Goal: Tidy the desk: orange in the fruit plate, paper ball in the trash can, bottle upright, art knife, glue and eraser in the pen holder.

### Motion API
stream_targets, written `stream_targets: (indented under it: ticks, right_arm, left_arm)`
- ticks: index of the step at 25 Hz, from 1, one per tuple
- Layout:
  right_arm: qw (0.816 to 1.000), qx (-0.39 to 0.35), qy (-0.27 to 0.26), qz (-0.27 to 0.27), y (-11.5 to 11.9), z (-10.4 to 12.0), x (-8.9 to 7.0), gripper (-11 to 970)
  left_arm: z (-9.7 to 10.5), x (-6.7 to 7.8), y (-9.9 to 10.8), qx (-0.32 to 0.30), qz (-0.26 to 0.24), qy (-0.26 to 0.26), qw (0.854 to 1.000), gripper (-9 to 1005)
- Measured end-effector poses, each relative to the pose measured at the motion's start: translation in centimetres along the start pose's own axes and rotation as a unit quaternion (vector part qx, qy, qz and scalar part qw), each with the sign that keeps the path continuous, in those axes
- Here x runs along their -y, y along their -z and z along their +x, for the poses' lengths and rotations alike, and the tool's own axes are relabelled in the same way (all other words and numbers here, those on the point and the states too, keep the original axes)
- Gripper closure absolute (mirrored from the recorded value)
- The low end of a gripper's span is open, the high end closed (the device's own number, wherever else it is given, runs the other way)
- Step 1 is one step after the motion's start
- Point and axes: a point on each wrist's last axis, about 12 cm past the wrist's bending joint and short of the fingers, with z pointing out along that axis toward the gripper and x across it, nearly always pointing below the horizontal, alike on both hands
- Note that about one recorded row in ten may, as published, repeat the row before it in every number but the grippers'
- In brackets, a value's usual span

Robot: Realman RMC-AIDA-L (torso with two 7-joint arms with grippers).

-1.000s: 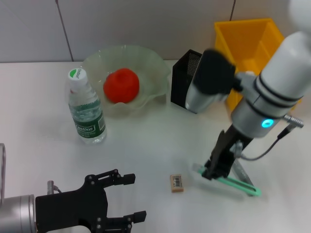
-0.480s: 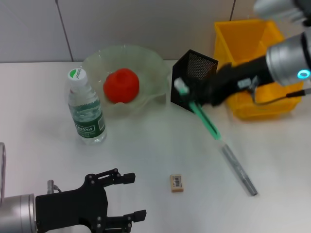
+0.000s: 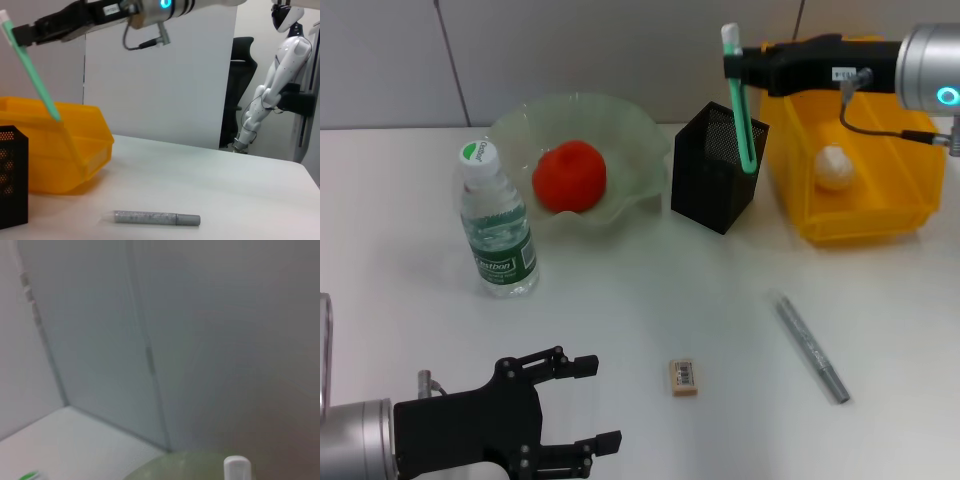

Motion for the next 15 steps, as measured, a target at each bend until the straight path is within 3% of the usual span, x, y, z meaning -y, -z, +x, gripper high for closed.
stream_targets:
  ticks: [7,15]
  right_arm:
    - [0.999,0.011,-0.016,0.032,-2.4,-0.2,0.9,736]
    - [0.998,0.02,-0.007,0.064,-3.0,-0.2,1.5,717]
  left_arm:
    - [0.0,0.0,-0.1,0.001,0.001,-0.001,1.0,169]
    - [-0.2,-0.2,-0.2,0.002,0.004,-0.004,1.0,169]
